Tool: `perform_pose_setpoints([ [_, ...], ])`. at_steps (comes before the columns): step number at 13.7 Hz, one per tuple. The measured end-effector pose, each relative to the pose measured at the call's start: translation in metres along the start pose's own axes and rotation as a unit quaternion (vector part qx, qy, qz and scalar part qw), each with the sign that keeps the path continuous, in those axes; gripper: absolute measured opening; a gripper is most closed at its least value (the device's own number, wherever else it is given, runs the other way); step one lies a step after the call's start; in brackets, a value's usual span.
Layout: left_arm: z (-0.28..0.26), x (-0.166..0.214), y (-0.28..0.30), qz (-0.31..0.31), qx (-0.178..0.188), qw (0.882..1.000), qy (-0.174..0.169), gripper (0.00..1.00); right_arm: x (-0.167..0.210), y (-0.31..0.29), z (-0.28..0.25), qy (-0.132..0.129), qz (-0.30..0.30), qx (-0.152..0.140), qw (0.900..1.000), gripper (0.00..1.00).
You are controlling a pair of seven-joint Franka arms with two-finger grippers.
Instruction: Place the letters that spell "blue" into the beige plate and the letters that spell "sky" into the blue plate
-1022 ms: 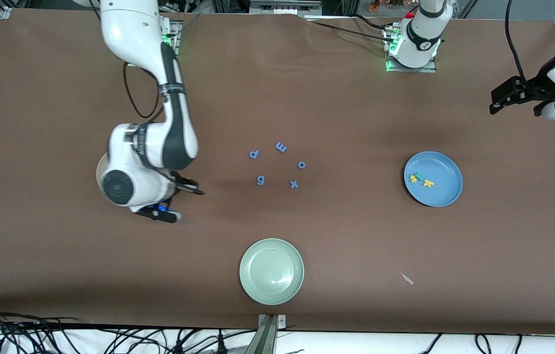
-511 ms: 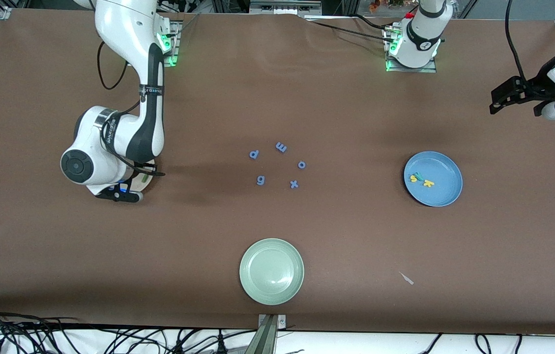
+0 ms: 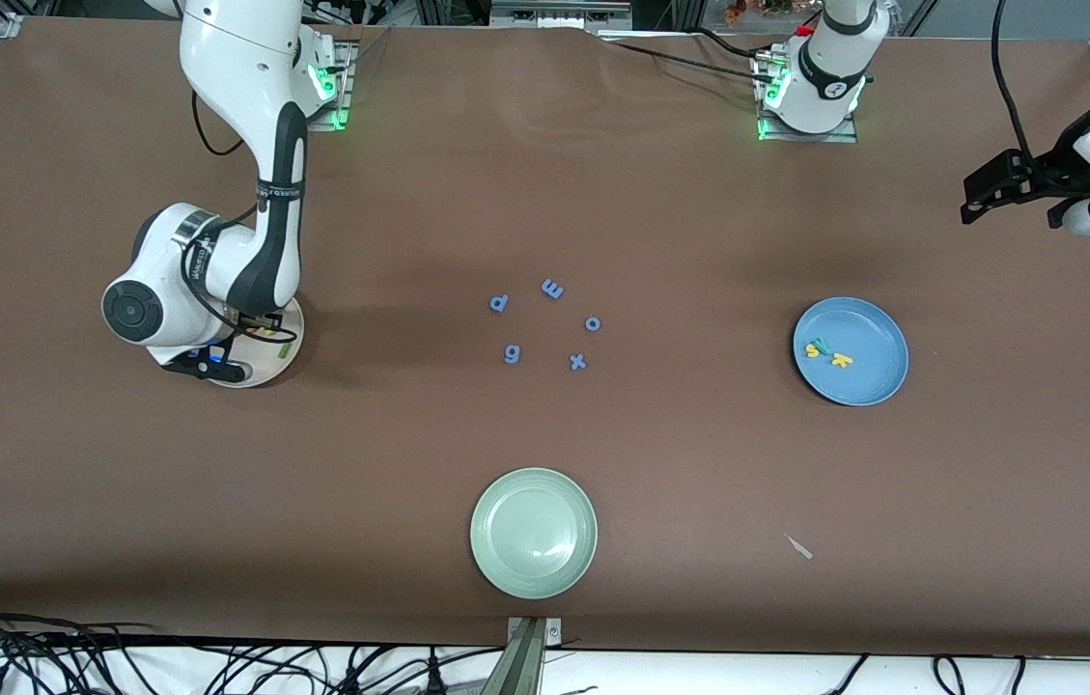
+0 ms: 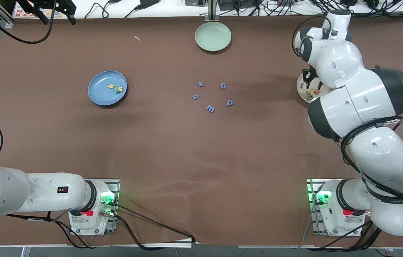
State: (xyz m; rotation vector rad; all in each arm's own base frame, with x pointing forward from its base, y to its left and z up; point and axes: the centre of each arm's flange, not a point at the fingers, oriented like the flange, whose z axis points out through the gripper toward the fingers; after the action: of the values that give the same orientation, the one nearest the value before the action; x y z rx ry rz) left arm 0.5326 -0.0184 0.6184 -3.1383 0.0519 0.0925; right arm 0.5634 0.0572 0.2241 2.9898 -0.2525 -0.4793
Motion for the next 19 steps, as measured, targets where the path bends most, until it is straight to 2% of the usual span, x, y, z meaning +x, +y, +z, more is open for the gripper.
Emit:
perform_pose_setpoints([
  [4,0.000,0.000,0.000,0.000,0.000,1.000,0.000,1.00,0.005,-0.020,-0.030,-0.006,0.000,0.011,1.000,1.00],
  [11,0.000,0.000,0.001,0.001,0.000,1.000,-0.001,1.00,0.025,0.008,-0.084,-0.035,0.003,0.049,0.998,1.00],
  [14,0.000,0.000,0.001,0.001,0.000,1.000,-0.001,1.00,0.017,0.003,-0.107,-0.052,-0.075,0.015,0.996,1.00],
  [16,0.000,0.000,0.001,0.001,0.000,1.000,-0.002,1.00,0.001,0.001,-0.143,-0.038,-0.104,0.010,0.994,1.00],
  [19,0.000,0.000,0.001,0.001,0.000,1.000,-0.002,1.00,-0.031,0.018,-0.209,0.001,-0.128,0.029,0.991,1.00],
])
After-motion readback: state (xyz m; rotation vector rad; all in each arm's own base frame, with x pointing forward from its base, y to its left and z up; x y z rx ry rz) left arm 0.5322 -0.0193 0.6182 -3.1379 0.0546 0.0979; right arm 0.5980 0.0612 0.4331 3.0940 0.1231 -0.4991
